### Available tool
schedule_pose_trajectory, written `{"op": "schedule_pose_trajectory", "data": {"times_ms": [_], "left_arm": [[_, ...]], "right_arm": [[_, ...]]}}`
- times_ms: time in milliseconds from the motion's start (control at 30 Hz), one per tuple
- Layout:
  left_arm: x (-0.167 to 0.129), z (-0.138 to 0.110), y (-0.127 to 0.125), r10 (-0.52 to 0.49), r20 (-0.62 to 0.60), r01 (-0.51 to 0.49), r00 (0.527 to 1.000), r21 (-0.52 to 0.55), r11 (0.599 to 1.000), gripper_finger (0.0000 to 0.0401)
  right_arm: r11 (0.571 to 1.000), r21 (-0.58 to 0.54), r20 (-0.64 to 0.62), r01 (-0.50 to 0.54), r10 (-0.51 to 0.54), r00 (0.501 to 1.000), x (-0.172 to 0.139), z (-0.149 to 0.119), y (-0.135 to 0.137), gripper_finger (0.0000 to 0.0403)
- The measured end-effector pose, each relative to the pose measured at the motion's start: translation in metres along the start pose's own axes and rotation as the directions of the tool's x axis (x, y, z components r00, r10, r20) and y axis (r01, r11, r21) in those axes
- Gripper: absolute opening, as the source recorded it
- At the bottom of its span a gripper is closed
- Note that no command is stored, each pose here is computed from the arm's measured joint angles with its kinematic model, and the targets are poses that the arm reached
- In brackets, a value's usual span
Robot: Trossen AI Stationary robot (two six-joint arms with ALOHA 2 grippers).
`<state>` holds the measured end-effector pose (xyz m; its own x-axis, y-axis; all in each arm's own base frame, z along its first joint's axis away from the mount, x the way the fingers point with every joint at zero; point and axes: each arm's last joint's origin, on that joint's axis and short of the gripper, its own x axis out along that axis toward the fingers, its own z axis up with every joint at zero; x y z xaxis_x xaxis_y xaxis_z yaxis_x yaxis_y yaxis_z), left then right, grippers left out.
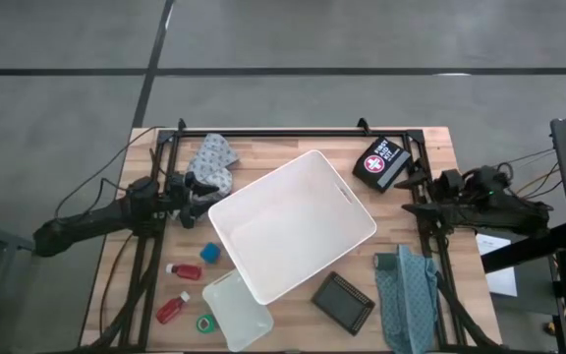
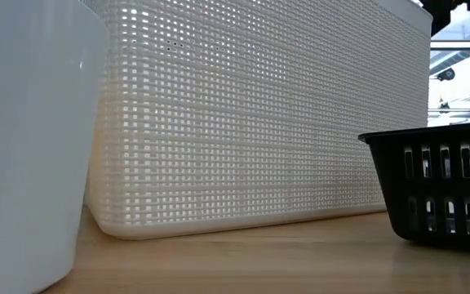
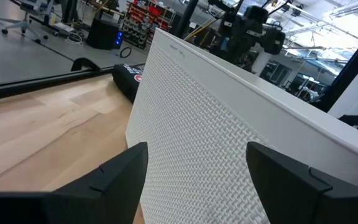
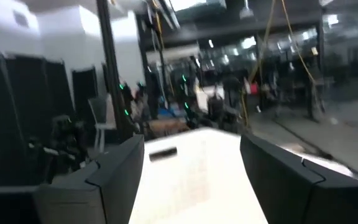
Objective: Pick & place medical supplies in basket/bin
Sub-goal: Put the blue bandage into the white bin
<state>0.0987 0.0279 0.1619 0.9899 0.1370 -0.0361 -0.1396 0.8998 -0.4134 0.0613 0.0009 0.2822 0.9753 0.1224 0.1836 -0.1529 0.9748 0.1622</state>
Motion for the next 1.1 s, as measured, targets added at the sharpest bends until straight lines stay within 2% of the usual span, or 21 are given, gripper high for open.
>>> {"op": "schedule_pose_trajectory", "data": {"times_ms": [133,300,700,900,1000,1100], "left_arm": [[0.0,0.0,0.0,0.0,0.0,0.0,1.0,0.0,1.0,0.0276],[0.0,0.0,0.0,0.0,0.0,0.0,1.0,0.0,1.0,0.0275],[0.0,0.0,0.0,0.0,0.0,0.0,1.0,0.0,1.0,0.0275],[0.0,0.0,0.0,0.0,0.0,0.0,1.0,0.0,1.0,0.0276],[0.0,0.0,0.0,0.0,0.0,0.0,1.0,0.0,1.0,0.0276],[0.0,0.0,0.0,0.0,0.0,0.0,1.0,0.0,1.0,0.0276]], "right_arm": [[1.0,0.003,-0.084,0.014,-0.014,0.996,0.0,0.01,0.002,0.0259],[0.997,-0.017,-0.118,-0.076,0.073,0.99,0.011,0.016,0.004,0.0265],[0.999,0.025,-0.202,-0.034,0.038,0.979,0.047,-0.001,-0.006,0.0263],[0.993,-0.095,-0.186,-0.064,0.046,0.982,0.05,0.008,-0.005,0.0261],[0.988,-0.107,-0.149,-0.112,0.095,0.984,0.047,0.021,-0.001,0.0264],[0.971,-0.096,-0.14,-0.22,0.205,0.969,0.045,0.029,0.004,0.0268]]}}
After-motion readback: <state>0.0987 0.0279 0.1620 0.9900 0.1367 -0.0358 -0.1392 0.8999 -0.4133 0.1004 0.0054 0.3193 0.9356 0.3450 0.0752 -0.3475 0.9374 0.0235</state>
